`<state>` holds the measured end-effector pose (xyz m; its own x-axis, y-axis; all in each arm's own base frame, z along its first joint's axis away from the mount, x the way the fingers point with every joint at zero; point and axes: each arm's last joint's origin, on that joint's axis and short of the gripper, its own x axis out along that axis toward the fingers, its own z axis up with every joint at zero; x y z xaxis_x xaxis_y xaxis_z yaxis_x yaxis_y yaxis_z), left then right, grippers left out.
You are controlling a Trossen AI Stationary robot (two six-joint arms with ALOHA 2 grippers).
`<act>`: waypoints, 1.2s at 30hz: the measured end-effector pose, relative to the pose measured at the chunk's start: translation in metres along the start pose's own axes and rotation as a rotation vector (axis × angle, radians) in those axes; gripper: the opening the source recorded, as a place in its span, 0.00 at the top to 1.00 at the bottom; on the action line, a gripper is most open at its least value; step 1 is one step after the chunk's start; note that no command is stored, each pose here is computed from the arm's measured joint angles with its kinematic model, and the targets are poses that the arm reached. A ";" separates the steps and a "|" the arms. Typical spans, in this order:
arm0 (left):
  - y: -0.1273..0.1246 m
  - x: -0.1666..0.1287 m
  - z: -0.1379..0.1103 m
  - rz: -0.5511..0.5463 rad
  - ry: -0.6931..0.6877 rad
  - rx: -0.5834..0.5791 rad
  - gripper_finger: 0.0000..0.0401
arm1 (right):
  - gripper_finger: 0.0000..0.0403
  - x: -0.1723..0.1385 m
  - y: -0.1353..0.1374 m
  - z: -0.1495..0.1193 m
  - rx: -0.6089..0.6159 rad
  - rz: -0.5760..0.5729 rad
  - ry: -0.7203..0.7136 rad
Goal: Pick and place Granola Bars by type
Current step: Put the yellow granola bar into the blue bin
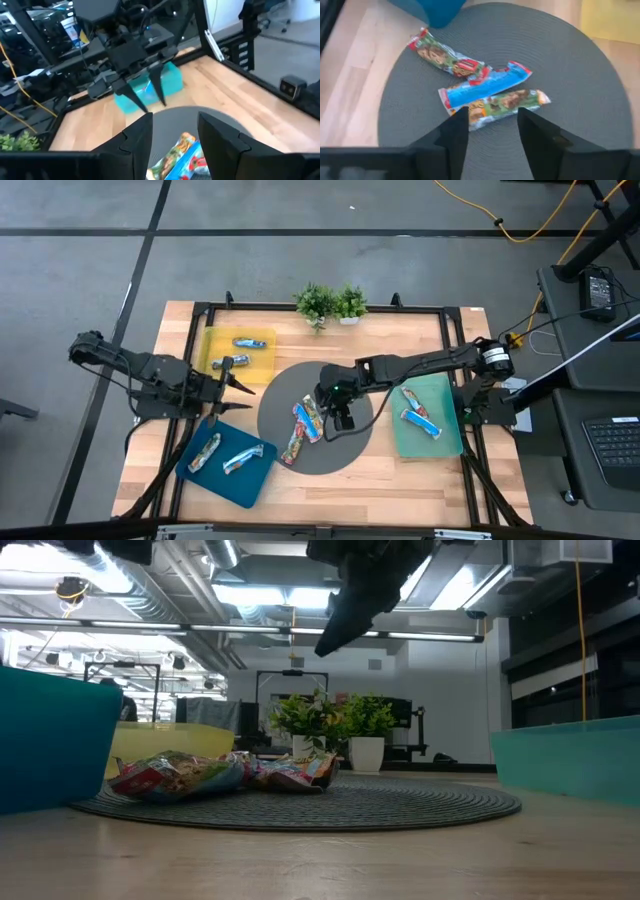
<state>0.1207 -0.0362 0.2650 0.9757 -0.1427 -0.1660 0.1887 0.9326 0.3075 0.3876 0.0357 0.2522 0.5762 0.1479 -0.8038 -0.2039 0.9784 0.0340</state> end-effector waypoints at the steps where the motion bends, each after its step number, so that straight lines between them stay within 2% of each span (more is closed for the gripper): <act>1: 0.000 0.000 0.000 0.005 -0.001 0.013 0.63 | 0.56 0.002 0.000 -0.001 0.006 0.003 -0.003; 8: 0.001 0.000 0.004 0.022 -0.044 0.032 0.63 | 0.34 0.038 0.006 -0.009 0.060 0.022 0.052; 12: 0.001 0.000 0.003 0.017 -0.033 0.035 0.64 | 0.27 0.057 0.010 -0.016 0.149 0.008 0.102; 16: 0.001 0.000 0.003 0.016 -0.031 0.036 0.64 | 0.26 0.062 0.009 -0.018 0.289 -0.031 0.115; 21: 0.000 0.000 0.001 0.009 -0.012 0.039 0.64 | 0.26 0.062 0.008 -0.018 0.429 -0.143 0.096; 28: -0.001 0.001 -0.004 0.004 0.006 0.043 0.64 | 0.31 0.072 0.012 -0.024 0.522 -0.124 0.139; 36: -0.001 0.001 -0.005 0.003 0.026 0.047 0.64 | 0.36 0.081 0.017 -0.028 0.557 -0.098 0.166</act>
<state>0.1211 -0.0359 0.2593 0.9733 -0.1305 -0.1890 0.1912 0.9164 0.3516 0.4089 0.0608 0.1709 0.4309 0.0722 -0.8995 0.3164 0.9214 0.2255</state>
